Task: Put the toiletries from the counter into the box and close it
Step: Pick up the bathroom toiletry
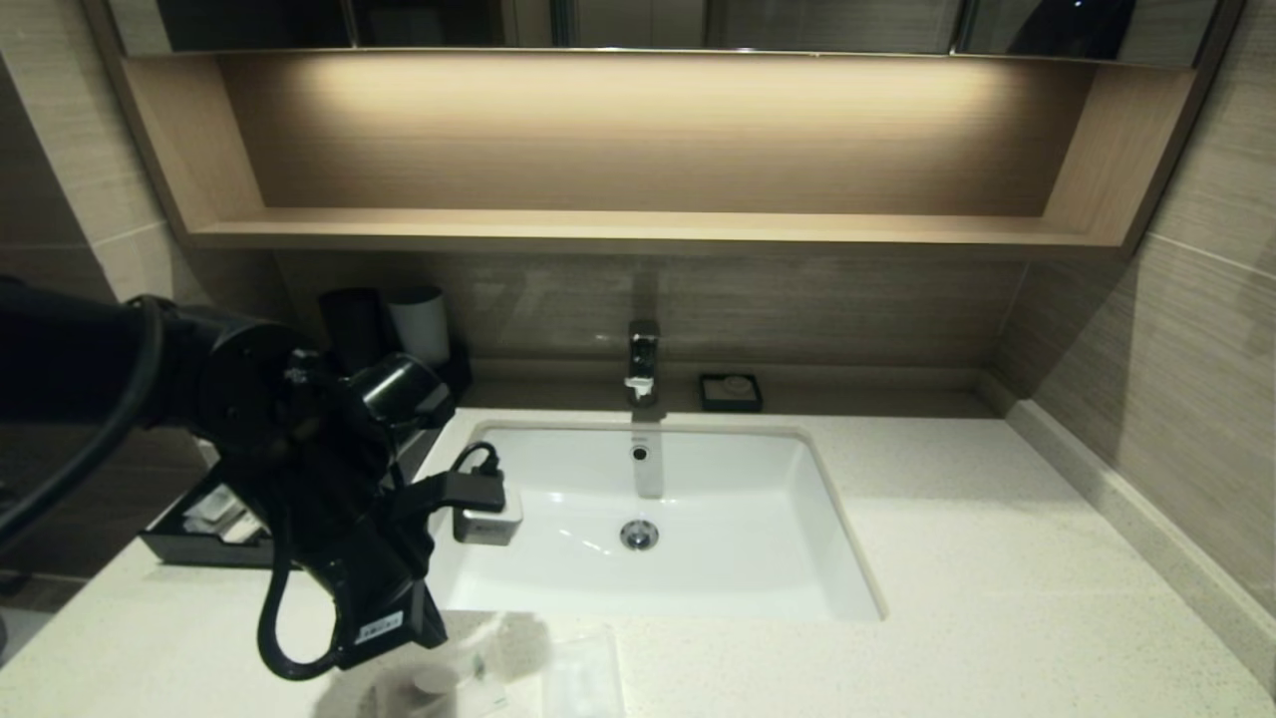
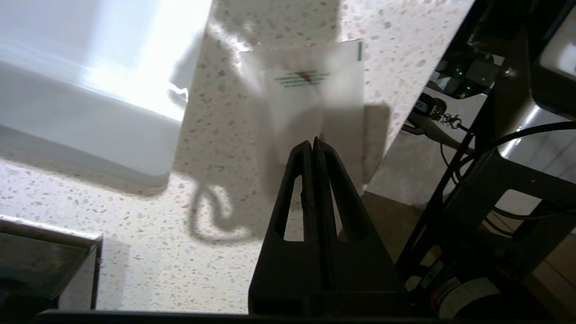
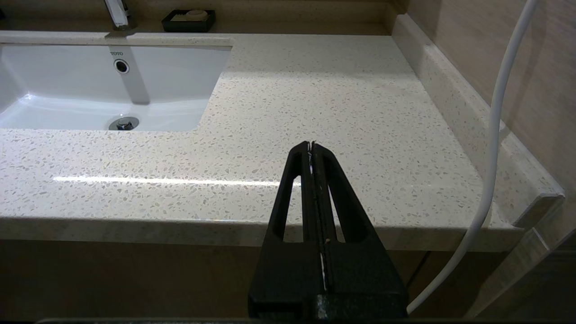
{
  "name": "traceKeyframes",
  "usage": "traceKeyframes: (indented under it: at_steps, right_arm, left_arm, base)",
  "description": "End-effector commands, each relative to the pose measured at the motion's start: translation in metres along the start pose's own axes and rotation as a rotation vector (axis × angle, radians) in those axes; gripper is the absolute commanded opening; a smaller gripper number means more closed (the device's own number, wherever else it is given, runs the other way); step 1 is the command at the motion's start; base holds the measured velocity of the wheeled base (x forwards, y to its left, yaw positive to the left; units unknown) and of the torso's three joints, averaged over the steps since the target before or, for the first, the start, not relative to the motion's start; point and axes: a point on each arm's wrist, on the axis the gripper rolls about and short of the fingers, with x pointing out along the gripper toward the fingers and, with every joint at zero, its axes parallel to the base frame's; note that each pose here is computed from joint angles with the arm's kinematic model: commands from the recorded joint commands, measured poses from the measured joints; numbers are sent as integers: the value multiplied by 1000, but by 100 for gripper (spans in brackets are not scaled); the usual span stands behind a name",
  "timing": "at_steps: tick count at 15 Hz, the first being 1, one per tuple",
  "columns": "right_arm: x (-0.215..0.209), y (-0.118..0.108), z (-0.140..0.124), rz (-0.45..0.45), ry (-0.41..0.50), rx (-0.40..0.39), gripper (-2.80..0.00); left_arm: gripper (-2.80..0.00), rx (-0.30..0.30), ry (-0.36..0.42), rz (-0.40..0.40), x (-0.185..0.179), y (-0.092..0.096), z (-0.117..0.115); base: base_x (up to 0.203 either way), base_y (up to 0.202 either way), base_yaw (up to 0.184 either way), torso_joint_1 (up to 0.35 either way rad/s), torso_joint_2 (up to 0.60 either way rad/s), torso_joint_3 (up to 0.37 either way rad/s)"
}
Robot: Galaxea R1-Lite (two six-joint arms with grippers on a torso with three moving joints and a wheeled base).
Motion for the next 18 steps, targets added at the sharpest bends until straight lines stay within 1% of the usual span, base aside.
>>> traceKeyframes:
  at_steps: [1, 2, 3, 4, 6, 8, 9, 11, 12, 13, 14, 15, 16, 17, 18]
  right_arm:
    - [0, 0, 0, 0, 0, 0, -280]
    - [0, 0, 0, 0, 1, -1, -280]
    - [0, 0, 0, 0, 1, 1, -280]
    - [0, 0, 0, 0, 1, 0, -280]
    - [0, 0, 0, 0, 0, -1, -280]
    - [0, 0, 0, 0, 1, 1, -280]
    - [0, 0, 0, 0, 1, 1, -280]
    - [0, 0, 0, 0, 1, -1, -280]
    - [0, 0, 0, 0, 1, 0, -280]
    - [0, 0, 0, 0, 1, 1, -280]
    - [0, 0, 0, 0, 1, 1, -280]
    - [0, 0, 0, 0, 1, 1, -280]
    - [0, 0, 0, 0, 1, 0, -280]
    - [0, 0, 0, 0, 1, -1, -280]
    - [0, 0, 0, 0, 1, -1, -280]
  left_arm:
    - [-280, 9, -1, -17, -3, -19, 5]
    - [-280, -17, -1, -21, -4, -25, 4]
    - [-280, -64, -3, -22, -6, -31, 4]
    - [-280, -141, -8, -20, -8, -36, 5]
    - [-280, -353, -24, -19, -14, -46, 11]
    - [-280, -619, -40, -31, -17, -59, 23]
    - [-280, -737, -48, -38, -17, -65, 30]
    - [-280, -1000, -90, -45, -19, -68, 42]
    - [-280, -1100, -112, -46, -19, -68, 48]
    - [-280, -1180, -122, -43, -16, -65, 54]
    - [-280, -1239, -111, -22, -9, -61, 58]
    - [-280, -1282, -90, 11, 0, -56, 61]
    - [-280, -1322, -65, 62, 9, -52, 62]
    - [-280, -1351, -50, 107, 15, -49, 61]
    - [-280, -1355, -54, 115, 13, -50, 60]
  base:
    - [0, 0, 0, 0, 0, 0]
    - [0, 0, 0, 0, 0, 0]
    - [0, 0, 0, 0, 0, 0]
    - [0, 0, 0, 0, 0, 0]
    - [0, 0, 0, 0, 0, 0]
    - [0, 0, 0, 0, 0, 0]
    - [0, 0, 0, 0, 0, 0]
    - [0, 0, 0, 0, 0, 0]
    - [0, 0, 0, 0, 0, 0]
    - [0, 0, 0, 0, 0, 0]
    - [0, 0, 0, 0, 0, 0]
    - [0, 0, 0, 0, 0, 0]
    - [0, 0, 0, 0, 0, 0]
    - [0, 0, 0, 0, 0, 0]
    - [0, 0, 0, 0, 0, 0]
